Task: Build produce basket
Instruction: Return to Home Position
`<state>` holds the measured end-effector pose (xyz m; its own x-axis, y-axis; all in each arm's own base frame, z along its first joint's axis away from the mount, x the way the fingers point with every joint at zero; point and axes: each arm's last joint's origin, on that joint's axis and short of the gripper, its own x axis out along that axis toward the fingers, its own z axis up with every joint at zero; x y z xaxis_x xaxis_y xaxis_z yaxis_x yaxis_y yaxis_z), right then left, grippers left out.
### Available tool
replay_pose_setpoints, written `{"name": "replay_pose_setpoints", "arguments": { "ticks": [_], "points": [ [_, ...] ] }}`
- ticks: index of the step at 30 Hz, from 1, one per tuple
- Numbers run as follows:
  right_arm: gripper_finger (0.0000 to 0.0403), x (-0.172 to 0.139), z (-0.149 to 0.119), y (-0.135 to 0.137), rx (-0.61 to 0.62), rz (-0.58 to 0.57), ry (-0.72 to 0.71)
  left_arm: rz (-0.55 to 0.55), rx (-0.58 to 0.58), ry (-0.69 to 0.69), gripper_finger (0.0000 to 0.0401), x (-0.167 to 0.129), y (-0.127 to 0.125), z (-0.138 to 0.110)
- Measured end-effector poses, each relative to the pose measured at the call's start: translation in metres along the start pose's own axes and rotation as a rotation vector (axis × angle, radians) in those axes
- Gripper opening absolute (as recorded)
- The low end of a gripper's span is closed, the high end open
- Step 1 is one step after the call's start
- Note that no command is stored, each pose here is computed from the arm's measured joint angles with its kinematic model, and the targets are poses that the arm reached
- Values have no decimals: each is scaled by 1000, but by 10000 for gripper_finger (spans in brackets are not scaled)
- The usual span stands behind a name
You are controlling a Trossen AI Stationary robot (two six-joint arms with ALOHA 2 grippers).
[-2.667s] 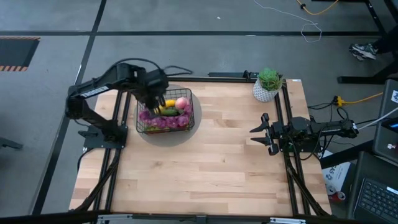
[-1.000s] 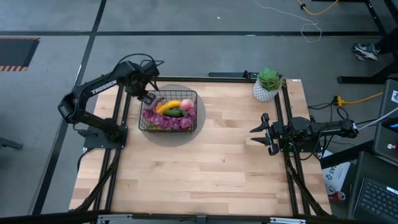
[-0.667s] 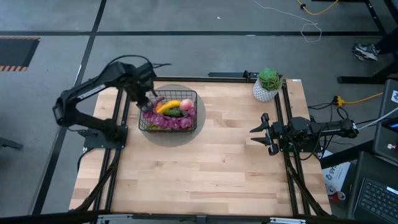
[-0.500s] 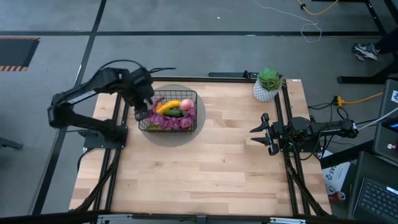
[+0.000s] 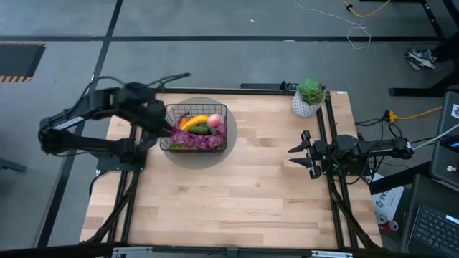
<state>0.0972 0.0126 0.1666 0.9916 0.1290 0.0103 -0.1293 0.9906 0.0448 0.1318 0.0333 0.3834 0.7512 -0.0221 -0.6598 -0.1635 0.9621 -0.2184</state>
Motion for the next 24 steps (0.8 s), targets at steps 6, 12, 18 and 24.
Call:
{"name": "replay_pose_setpoints", "arguments": {
  "ticks": [6,12,18,24],
  "points": [
    [157,0,0,0,0,0,0,-166,96,-307,120,5,-1,-25],
    [157,0,0,0,0,0,0,-86,40,-512,120,46,16,-66],
    [157,0,0,0,0,0,0,-121,29,-596,120,88,28,-106],
    [157,0,0,0,0,0,0,-203,64,-658,120,95,20,-124]
  ]
}}
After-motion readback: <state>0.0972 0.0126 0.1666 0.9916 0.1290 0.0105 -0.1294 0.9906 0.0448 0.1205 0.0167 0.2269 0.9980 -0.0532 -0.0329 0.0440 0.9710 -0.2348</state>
